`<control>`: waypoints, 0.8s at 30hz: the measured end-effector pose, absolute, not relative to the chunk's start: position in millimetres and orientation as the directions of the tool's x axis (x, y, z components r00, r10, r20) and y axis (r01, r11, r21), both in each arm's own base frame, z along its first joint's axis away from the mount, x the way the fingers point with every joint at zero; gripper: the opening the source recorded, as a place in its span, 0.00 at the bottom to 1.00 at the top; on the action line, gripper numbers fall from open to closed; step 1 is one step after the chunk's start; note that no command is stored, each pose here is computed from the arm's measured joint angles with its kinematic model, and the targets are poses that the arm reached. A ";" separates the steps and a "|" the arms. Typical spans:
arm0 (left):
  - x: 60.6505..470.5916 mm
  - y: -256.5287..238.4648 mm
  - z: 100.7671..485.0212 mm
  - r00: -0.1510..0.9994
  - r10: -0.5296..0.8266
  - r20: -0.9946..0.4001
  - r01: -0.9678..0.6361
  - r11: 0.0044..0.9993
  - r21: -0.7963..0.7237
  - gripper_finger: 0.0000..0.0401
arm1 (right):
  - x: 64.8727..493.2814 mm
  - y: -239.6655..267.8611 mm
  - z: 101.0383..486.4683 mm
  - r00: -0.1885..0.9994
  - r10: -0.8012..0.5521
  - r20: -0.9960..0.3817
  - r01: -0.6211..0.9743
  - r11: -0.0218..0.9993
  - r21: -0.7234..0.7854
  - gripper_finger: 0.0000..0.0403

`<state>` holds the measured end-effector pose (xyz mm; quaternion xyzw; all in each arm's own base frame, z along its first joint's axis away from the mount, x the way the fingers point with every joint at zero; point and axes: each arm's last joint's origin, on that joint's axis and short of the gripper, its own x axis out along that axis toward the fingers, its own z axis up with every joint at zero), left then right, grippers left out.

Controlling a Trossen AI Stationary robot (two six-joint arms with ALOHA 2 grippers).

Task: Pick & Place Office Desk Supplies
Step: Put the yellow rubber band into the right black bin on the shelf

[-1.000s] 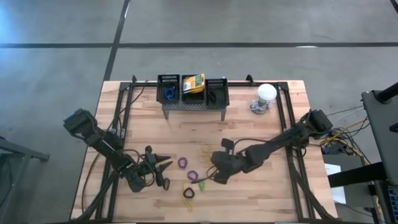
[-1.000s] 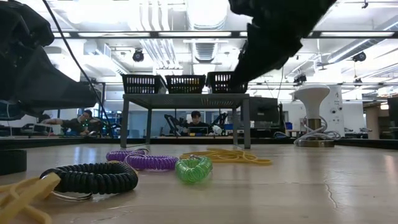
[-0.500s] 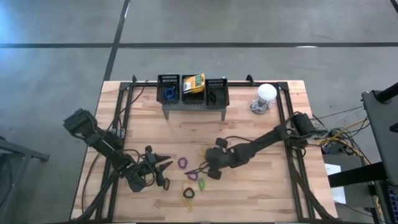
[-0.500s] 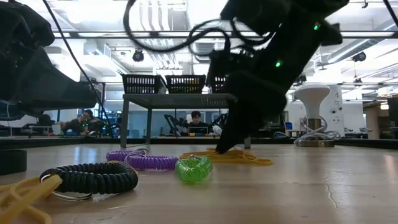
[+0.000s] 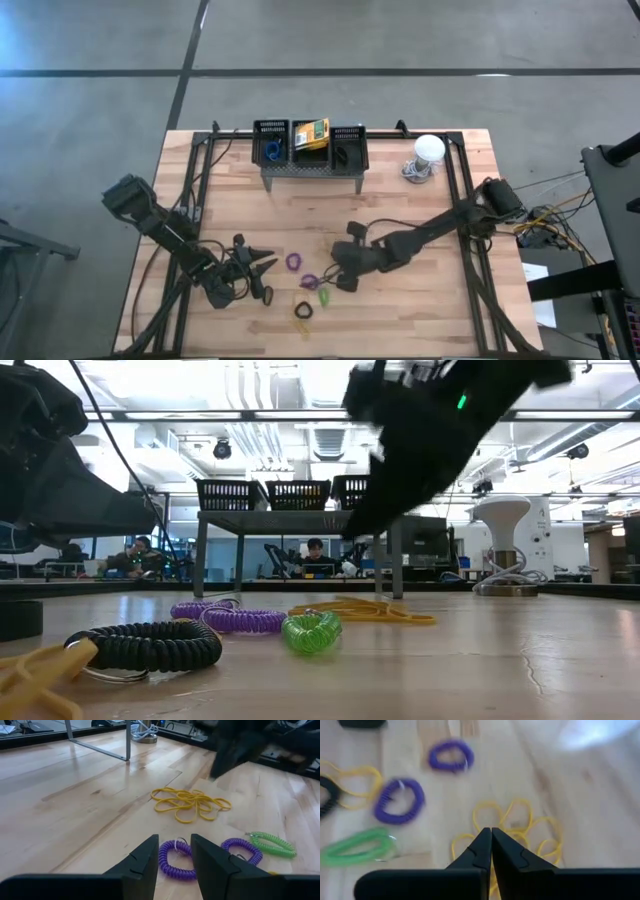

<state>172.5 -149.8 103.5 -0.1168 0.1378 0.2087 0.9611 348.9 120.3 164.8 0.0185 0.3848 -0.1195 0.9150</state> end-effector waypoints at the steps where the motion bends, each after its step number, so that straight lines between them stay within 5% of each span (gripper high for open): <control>1: 172.5 -149.8 103.5 0.875 0.369 -0.314 -0.433 0.885 -0.168 0.29 | 346.0 124.0 172.2 0.694 -0.220 -0.686 0.231 0.970 -0.077 0.02; 7: 172.4 -149.7 103.3 0.874 0.369 -0.315 -0.433 0.886 -0.166 0.29 | 335.7 131.4 192.0 0.738 -0.243 -0.629 0.254 0.964 -0.075 0.02; 14: 172.3 -149.7 103.2 0.874 0.369 -0.316 -0.437 0.882 -0.178 0.29 | 349.2 115.9 157.0 0.657 -0.211 -0.723 0.332 0.943 0.027 0.12; 20: 172.2 -149.5 103.0 0.873 0.370 -0.317 -0.438 0.881 -0.178 0.29 | 361.6 96.7 126.5 0.580 -0.225 -0.783 0.369 0.929 0.006 0.26; 24: 172.1 -149.4 102.9 0.873 0.370 -0.318 -0.438 0.882 -0.175 0.29 | 368.4 95.9 121.1 0.572 -0.224 -0.789 0.341 0.940 -0.020 0.26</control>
